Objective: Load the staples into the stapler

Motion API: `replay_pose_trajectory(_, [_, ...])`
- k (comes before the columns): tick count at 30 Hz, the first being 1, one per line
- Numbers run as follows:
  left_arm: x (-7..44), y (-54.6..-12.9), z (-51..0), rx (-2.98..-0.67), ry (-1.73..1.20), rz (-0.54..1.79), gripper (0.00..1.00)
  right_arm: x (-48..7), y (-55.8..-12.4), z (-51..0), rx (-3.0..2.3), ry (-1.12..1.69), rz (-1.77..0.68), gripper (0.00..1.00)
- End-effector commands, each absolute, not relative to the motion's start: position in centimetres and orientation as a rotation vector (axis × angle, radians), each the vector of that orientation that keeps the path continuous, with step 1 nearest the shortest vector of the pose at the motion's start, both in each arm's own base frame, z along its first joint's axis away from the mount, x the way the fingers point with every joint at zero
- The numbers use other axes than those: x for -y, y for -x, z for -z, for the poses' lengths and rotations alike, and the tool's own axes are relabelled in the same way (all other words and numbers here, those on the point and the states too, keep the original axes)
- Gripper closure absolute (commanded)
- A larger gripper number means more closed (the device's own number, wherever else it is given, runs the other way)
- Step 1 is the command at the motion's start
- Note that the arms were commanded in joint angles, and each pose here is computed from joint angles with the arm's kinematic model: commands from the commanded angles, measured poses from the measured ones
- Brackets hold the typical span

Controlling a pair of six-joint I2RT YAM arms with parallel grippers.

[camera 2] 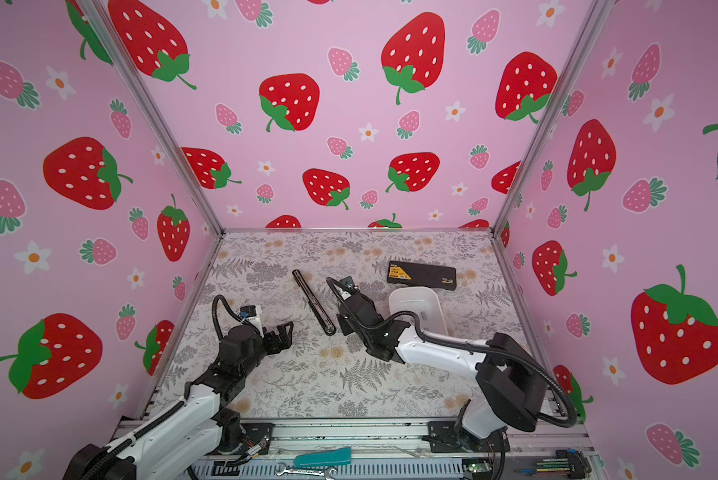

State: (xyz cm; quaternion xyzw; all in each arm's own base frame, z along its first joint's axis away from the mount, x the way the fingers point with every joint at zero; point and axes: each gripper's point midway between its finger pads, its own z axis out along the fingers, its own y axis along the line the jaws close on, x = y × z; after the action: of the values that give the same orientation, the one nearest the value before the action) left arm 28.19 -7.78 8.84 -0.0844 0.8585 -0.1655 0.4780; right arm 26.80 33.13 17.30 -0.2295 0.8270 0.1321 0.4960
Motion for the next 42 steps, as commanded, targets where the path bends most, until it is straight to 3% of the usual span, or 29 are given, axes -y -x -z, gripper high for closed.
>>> replay_pose_trajectory(1, [7.7,-29.8,-11.3,-2.046,0.193,0.377,0.01,-27.2,-27.6,-16.2,-2.049,0.404,-0.138,0.62])
replay_pose_trajectory(12, [6.5,-33.3,-12.0,-2.035,0.170,0.179,0.01,-16.7,-28.9,-12.5,-2.205,0.162,-0.066,0.67])
replay_pose_trajectory(18, [6.7,-37.1,-13.0,-2.024,0.155,0.118,0.01,-16.6,-30.0,-10.2,-2.277,0.187,-0.072,0.68])
replay_pose_trajectory(21, [6.6,-38.3,-11.2,-2.082,0.174,0.312,0.01,-16.4,-31.1,-8.5,-2.331,0.198,-0.005,0.69])
replay_pose_trajectory(25, [4.9,-37.7,-11.8,-1.998,0.243,0.339,0.01,-15.7,-32.7,-6.6,-2.426,0.194,0.037,0.77])
replay_pose_trajectory(28, [2.6,-36.7,-11.4,-1.961,0.375,0.283,0.01,-16.3,-33.7,-6.3,-2.443,0.211,0.006,0.75])
replay_pose_trajectory(33, [3.2,-37.5,-10.4,-2.022,0.369,0.375,0.01,-16.9,-35.2,-5.8,-2.468,0.179,-0.031,0.74])
replay_pose_trajectory(42, [1.7,-37.0,-10.4,-1.971,0.448,0.430,0.01,-15.0,-34.2,-5.3,-2.473,0.096,0.016,0.70])
